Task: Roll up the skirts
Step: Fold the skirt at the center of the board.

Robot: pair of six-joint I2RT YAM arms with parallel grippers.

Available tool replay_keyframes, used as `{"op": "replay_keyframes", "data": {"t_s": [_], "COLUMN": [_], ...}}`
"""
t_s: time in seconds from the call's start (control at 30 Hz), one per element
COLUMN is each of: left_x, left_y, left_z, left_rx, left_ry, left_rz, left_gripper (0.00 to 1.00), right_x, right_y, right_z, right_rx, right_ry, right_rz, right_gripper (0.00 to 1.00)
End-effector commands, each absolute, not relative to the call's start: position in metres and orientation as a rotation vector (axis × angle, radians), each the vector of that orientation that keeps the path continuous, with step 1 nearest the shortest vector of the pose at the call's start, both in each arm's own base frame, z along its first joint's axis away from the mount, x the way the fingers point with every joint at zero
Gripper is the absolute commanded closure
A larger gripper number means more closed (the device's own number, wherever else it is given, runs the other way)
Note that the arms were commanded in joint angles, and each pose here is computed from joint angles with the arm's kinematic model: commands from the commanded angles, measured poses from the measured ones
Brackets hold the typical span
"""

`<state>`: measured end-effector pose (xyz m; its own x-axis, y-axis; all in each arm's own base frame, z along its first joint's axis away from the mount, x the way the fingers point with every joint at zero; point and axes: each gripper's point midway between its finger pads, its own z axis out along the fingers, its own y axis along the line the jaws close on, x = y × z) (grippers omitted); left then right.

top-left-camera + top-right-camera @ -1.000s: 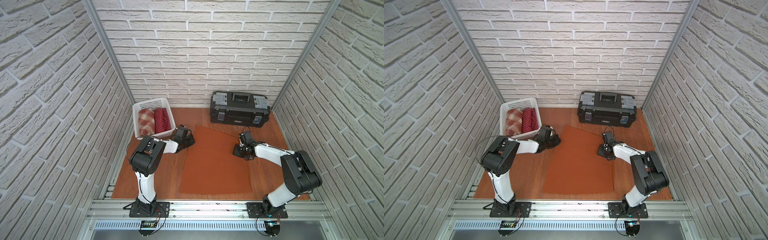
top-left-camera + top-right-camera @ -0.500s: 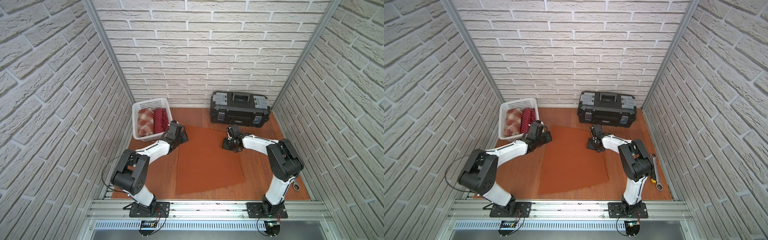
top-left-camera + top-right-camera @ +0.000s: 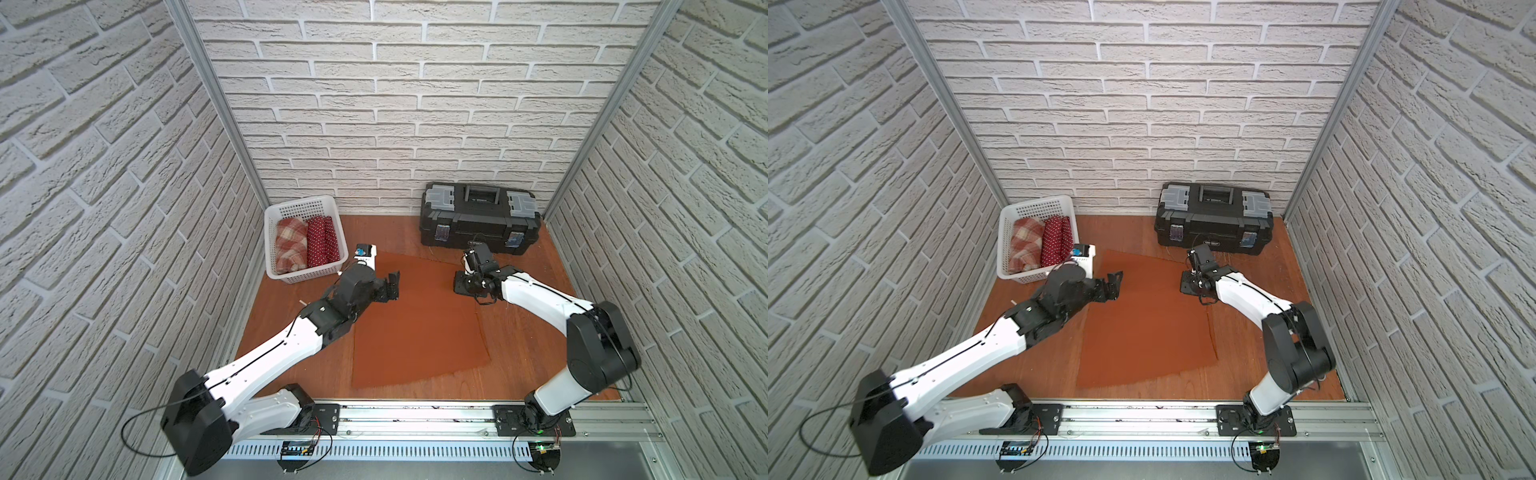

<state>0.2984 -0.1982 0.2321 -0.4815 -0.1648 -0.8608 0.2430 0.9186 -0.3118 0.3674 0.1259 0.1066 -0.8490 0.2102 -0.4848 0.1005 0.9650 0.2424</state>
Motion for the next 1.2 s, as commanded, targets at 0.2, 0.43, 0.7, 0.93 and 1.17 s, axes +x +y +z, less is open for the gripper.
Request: {"op": "replay_keyframes", "data": {"t_s": [0.2, 0.43, 0.7, 0.93, 1.17], "left_x": [0.217, 0.136, 0.091, 0.086, 0.091], "left_y": [-0.127, -0.127, -0.125, -0.143, -0.155], "left_z": [0.144, 0.086, 0.052, 0.008, 0.009], "left_rx": [-0.429, -0.624, -0.770, -0.918, -0.911], "left_ry": [2.355, 2.612, 2.729, 2.733, 2.742], "left_rz": [-0.460, -0.340, -0.290, -0.527, -0.552], "left_gripper": [0.48, 0.85, 0.68, 0.54, 0.50], "right_x": [0.252, 0.175, 0.148, 0.148, 0.148], "right_y": [0.071, 0.063, 0.063, 0.067, 0.068], "right_z": [0.088, 0.054, 0.041, 0.035, 0.036], "right_rx": [0.283, 0.461, 0.485, 0.480, 0.484], "right_ry": [2.728, 2.826, 2.884, 2.891, 2.899], "right_rz": [0.091, 0.180, 0.191, 0.221, 0.214], "right_gripper": [0.56, 0.54, 0.51, 0.49, 0.49]}}
